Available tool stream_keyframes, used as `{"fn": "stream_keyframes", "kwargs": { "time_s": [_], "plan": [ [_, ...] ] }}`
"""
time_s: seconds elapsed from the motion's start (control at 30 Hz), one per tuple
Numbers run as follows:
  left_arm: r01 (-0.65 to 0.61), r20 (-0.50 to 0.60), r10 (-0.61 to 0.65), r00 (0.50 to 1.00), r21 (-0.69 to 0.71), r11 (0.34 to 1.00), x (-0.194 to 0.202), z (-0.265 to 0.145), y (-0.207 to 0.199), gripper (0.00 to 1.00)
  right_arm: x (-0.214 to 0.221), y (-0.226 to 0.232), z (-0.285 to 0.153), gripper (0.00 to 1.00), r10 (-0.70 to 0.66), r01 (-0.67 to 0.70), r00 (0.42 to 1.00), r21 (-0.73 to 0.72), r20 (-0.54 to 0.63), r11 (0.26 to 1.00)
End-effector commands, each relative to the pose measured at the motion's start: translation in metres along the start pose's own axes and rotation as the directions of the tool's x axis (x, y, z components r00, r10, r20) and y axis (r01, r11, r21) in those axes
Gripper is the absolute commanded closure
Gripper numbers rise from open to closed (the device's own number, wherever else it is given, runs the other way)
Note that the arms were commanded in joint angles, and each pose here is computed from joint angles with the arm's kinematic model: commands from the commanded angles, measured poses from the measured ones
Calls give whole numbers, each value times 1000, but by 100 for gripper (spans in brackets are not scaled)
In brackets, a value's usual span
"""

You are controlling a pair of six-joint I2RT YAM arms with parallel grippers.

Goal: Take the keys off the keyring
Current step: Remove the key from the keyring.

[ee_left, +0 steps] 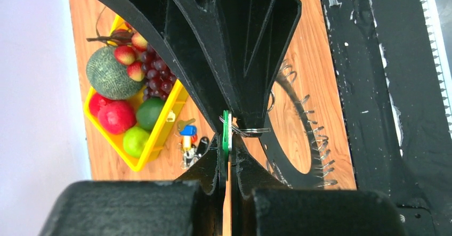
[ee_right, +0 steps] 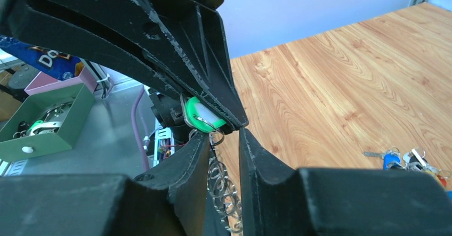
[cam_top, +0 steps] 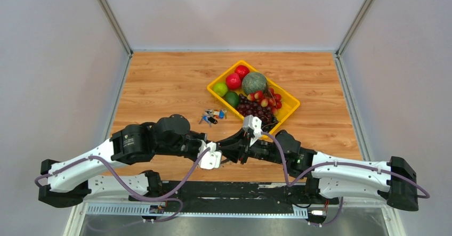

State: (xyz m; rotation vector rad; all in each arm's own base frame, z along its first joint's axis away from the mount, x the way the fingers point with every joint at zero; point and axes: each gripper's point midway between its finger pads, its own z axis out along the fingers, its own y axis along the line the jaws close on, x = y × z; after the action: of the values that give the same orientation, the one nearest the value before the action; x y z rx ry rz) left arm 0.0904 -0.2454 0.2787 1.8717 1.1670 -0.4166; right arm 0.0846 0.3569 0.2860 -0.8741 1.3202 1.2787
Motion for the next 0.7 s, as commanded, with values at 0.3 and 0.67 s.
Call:
{"fn": "stream_keyframes", "kwargs": {
  "time_s": [0.3, 0.67],
  "plan": [
    [58, -16, -60, 998, -90, 994, -15, 0, 29, 100, -18, 8, 4, 100, 178, -176, 972, -31, 150, 984],
    [-48, -74, 39, 996, -128, 991, -1, -6, 32, 100, -15, -17, -2, 100, 593, -627, 771, 115, 232, 770]
  ]
}}
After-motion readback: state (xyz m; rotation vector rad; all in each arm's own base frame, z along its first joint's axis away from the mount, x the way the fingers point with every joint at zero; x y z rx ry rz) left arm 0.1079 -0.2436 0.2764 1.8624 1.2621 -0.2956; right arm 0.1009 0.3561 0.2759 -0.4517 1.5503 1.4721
